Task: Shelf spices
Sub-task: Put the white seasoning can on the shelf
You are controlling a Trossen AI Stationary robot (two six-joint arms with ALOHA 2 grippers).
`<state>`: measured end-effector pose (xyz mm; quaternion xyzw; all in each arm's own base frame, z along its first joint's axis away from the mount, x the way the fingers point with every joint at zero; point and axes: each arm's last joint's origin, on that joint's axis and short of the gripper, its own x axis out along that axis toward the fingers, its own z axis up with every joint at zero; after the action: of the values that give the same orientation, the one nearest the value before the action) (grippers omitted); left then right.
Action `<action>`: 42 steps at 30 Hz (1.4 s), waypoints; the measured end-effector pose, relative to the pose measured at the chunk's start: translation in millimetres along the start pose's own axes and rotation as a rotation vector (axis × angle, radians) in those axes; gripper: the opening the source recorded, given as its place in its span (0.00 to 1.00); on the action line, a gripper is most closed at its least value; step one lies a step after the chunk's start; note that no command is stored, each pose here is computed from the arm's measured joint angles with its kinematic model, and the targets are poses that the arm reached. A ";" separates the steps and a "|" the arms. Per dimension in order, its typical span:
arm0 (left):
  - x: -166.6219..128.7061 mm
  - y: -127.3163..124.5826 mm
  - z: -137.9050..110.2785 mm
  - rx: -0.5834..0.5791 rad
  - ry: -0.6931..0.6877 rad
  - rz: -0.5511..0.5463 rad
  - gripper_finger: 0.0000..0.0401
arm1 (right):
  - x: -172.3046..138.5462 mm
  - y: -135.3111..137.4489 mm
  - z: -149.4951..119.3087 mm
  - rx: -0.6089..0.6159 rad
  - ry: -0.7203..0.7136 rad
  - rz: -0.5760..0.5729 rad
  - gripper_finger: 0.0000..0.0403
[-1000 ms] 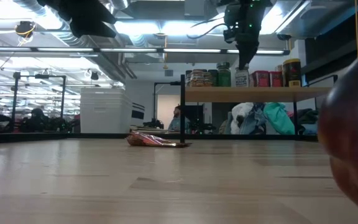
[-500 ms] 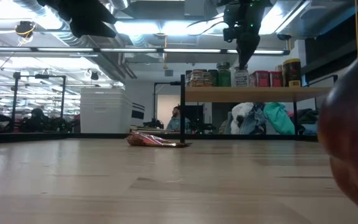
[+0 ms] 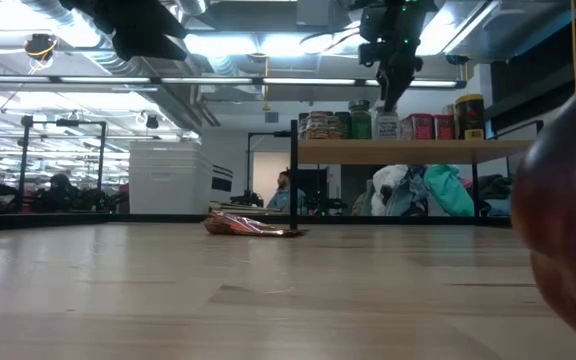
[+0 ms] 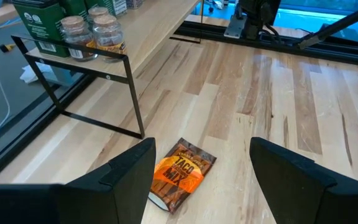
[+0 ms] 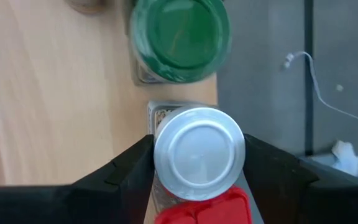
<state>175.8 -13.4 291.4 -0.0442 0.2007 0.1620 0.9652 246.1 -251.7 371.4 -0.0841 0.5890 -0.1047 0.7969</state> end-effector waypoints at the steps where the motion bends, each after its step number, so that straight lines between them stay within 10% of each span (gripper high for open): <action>1: 0.0 0.0 0.0 0.000 0.000 0.000 0.64 | 0.0 0.4 0.1 0.000 -0.007 0.010 0.57; 42: 0.0 0.0 0.0 -0.003 0.000 0.000 0.64 | 0.3 0.5 0.2 0.038 -0.006 0.011 0.58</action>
<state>175.8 -13.4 291.4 -0.0458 0.2002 0.1623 0.9651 246.4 -251.4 371.1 -0.0662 0.5848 -0.1112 0.8007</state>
